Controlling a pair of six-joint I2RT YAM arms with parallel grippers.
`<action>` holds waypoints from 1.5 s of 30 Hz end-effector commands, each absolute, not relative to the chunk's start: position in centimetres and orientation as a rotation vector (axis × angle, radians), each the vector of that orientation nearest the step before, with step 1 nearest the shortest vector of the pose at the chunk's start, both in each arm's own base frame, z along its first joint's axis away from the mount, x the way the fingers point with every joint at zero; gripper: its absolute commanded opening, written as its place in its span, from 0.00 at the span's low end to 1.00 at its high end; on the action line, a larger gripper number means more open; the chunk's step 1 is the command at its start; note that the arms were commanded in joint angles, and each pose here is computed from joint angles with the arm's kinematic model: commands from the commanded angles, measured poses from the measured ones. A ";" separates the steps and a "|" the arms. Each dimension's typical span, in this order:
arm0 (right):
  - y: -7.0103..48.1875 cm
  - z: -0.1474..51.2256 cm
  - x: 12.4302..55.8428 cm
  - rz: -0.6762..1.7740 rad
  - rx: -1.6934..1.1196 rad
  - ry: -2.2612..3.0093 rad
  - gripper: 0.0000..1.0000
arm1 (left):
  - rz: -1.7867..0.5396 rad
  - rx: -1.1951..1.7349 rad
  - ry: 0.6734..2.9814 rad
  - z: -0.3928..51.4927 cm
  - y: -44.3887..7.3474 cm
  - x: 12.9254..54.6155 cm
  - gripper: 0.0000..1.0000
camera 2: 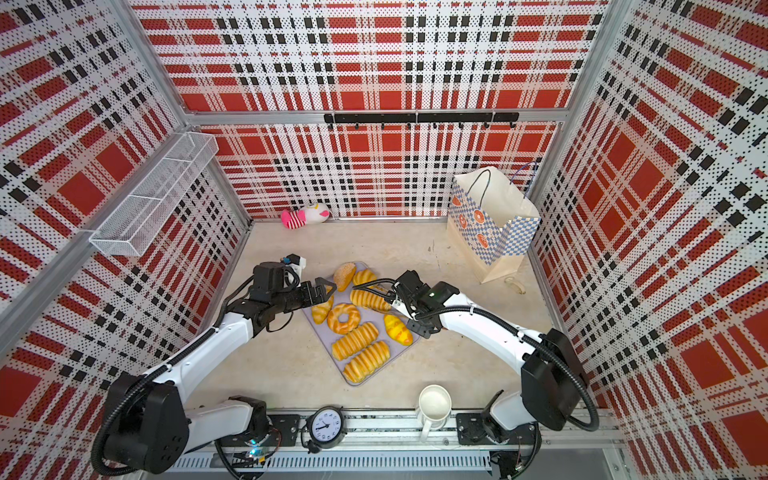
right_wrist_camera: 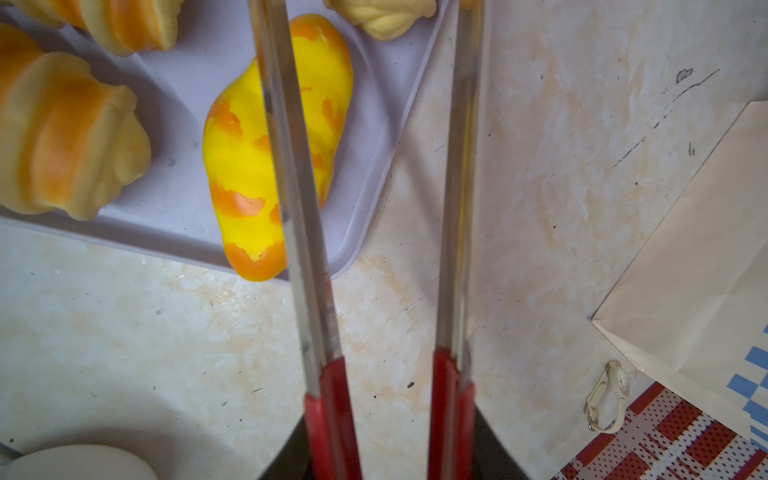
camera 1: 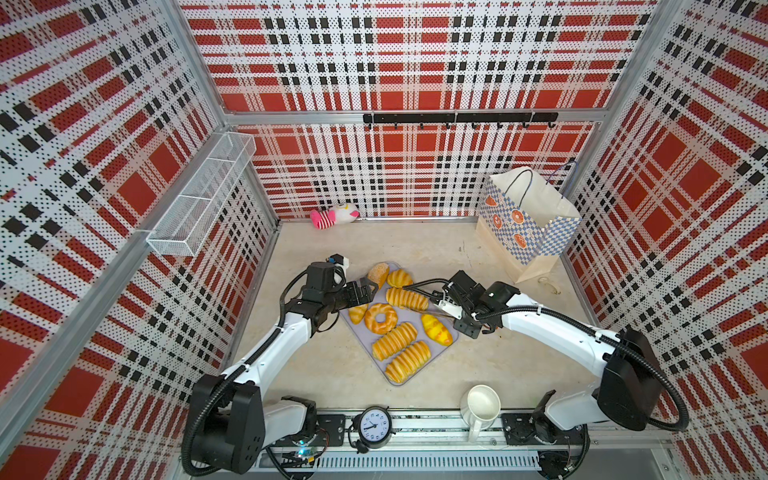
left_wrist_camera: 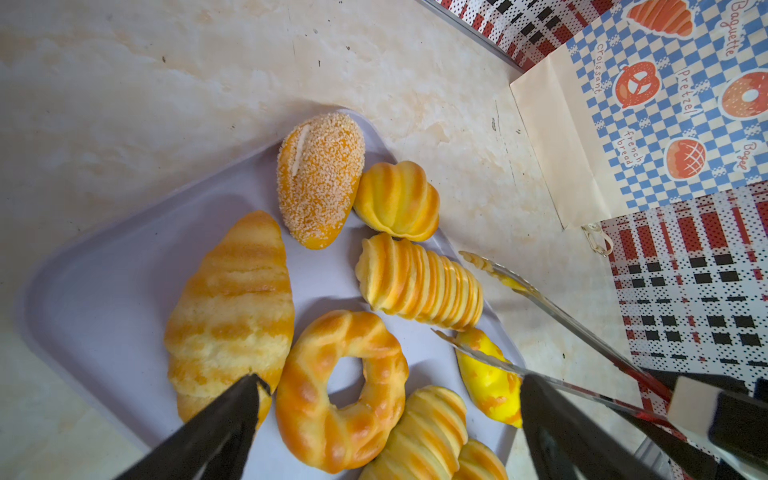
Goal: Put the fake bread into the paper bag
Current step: 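Lower the tongs toward the striped roll while the left gripper draws back, then close the tongs on the striped roll with the right gripper and lift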
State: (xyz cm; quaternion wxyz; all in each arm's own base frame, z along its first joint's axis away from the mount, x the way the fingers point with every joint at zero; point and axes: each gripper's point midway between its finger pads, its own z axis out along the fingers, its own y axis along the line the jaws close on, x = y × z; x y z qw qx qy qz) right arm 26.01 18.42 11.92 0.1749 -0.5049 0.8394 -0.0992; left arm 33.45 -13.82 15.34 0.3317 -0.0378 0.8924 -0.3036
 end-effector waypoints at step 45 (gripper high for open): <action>17.6 27.5 26.7 0.121 -0.817 1.978 0.17 | -1.031 0.102 1.866 27.9 -20.6 31.5 0.95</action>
